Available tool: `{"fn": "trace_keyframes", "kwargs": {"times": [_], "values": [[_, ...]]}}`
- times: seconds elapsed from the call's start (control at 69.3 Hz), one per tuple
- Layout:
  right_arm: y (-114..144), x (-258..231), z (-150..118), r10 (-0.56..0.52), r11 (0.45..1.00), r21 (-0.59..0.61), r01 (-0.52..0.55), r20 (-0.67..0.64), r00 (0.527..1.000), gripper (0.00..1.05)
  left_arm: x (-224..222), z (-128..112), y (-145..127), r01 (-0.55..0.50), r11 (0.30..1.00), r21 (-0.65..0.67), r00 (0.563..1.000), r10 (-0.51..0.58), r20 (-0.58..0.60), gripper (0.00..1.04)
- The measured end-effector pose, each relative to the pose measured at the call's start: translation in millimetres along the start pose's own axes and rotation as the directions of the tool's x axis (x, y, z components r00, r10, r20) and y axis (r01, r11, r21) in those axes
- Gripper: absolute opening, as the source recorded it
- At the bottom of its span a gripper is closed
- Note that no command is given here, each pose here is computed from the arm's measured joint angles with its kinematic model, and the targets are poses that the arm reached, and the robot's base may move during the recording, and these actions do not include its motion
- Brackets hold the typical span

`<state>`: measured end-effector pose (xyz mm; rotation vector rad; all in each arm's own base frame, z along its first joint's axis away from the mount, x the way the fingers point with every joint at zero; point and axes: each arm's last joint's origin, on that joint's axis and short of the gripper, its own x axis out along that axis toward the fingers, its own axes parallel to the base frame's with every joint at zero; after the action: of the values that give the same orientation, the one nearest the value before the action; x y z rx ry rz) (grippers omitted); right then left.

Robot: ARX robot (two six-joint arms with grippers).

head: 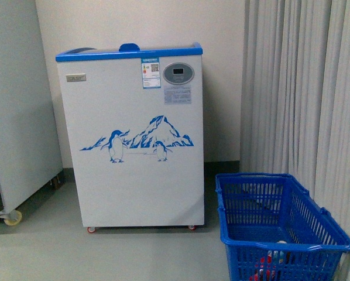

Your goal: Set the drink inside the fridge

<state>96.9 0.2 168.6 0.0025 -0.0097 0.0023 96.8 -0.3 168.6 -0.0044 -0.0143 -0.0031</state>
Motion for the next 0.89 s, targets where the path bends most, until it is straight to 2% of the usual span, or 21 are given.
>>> {"fn": "trace_keyframes", "kwargs": {"times": [0.894], "values": [[0.0,0.0,0.0,0.000,1.000,0.000,0.000,0.000,1.000,0.97,0.0,0.0,0.0,0.000,1.000,0.000,1.000,0.000,0.000,0.97]]}}
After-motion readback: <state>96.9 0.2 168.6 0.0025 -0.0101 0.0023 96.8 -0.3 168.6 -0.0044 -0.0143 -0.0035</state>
